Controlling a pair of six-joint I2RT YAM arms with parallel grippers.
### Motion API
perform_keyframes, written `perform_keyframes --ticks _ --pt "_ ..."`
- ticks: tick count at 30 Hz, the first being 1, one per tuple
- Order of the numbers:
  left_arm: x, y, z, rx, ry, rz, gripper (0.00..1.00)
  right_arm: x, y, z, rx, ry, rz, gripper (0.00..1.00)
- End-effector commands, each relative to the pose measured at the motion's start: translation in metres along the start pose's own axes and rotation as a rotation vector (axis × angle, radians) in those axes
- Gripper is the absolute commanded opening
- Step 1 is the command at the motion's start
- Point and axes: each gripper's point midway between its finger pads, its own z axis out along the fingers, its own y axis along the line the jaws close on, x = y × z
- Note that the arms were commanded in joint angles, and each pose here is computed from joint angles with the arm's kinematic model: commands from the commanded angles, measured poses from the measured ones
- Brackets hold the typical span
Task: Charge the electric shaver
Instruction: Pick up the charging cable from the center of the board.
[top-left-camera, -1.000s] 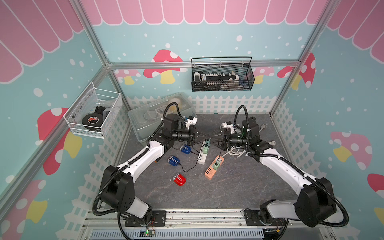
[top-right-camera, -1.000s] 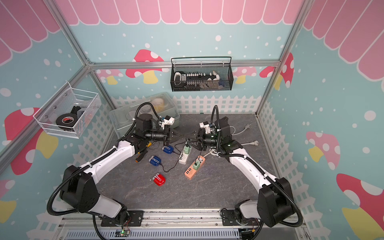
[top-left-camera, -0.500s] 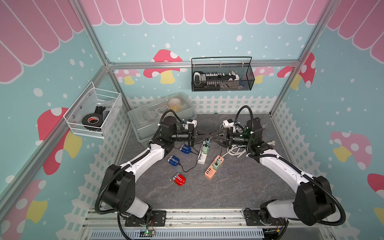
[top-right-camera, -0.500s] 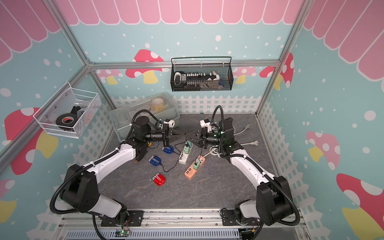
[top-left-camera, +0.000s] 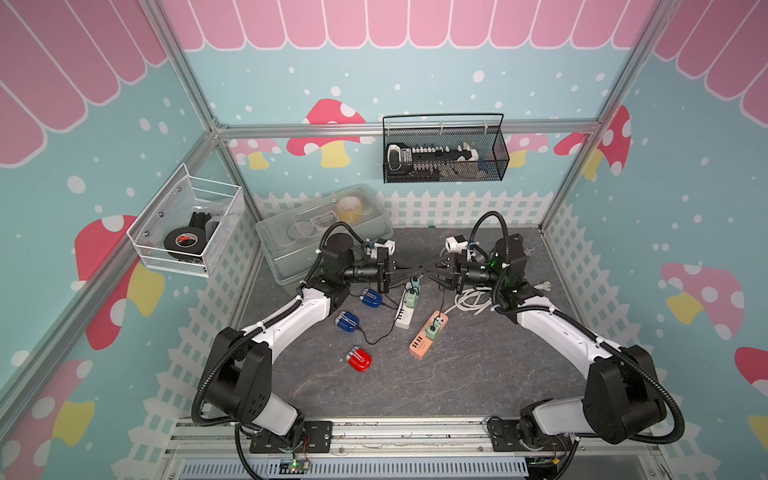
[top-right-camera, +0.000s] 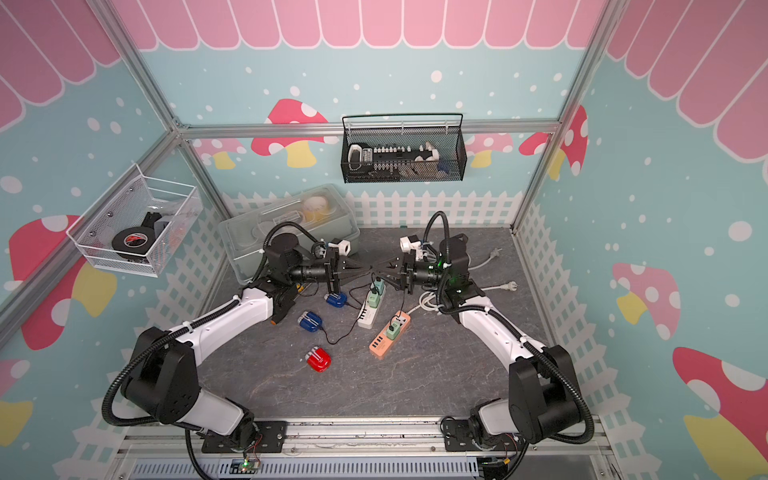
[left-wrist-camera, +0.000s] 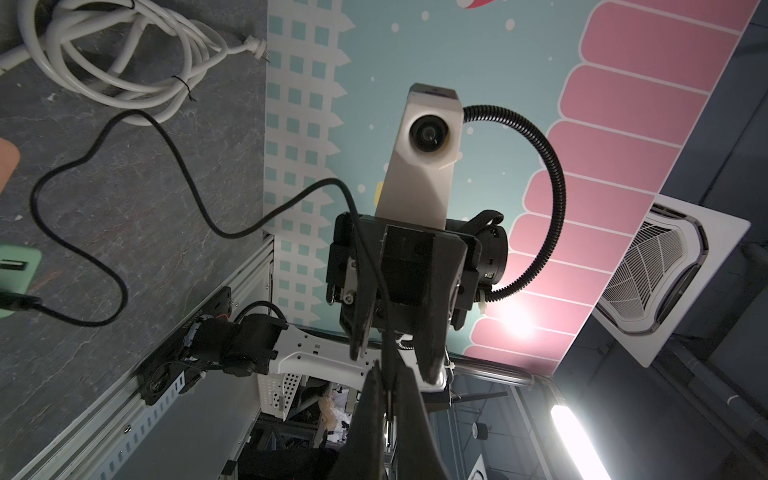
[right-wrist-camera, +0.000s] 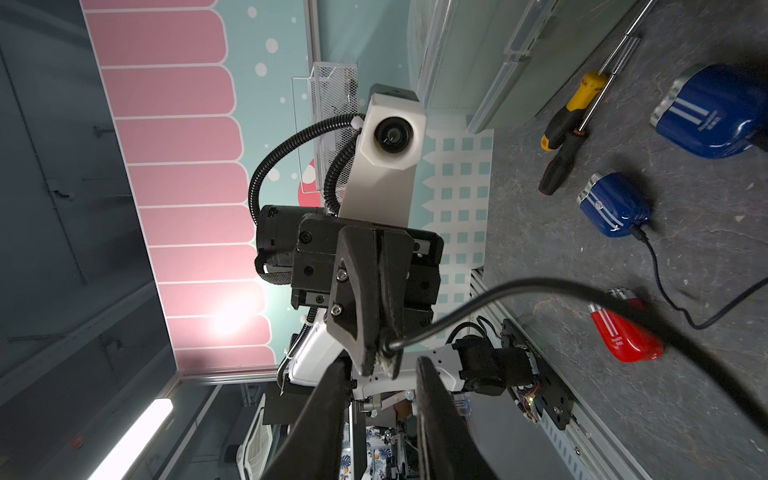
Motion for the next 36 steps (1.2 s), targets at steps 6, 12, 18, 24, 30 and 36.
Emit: perform_keyframes --ticks 6,12,18,24,30,36 --pt "0.004 -0.006 0.003 0.019 0.030 0.016 0.00 -0.009 0.003 0.004 -0.013 -0.007 0.012 0.27" --pt "0.003 -0.005 0.004 0.021 0.031 0.020 0.00 -0.012 0.004 0.006 -0.020 -0.008 0.021 0.20" --pt "0.000 -0.004 0.006 0.022 0.027 0.018 0.00 -0.013 0.008 0.006 -0.031 -0.006 0.026 0.17" --pt "-0.003 -0.006 0.007 0.026 0.023 0.020 0.00 -0.011 0.012 0.006 -0.038 -0.004 0.031 0.05" --pt "-0.020 -0.004 0.000 0.035 -0.079 0.032 0.09 -0.017 0.009 0.001 -0.040 -0.080 0.072 0.00" --pt "-0.026 -0.007 -0.001 0.035 -0.113 0.073 0.15 -0.026 0.006 -0.005 -0.052 -0.169 0.141 0.00"
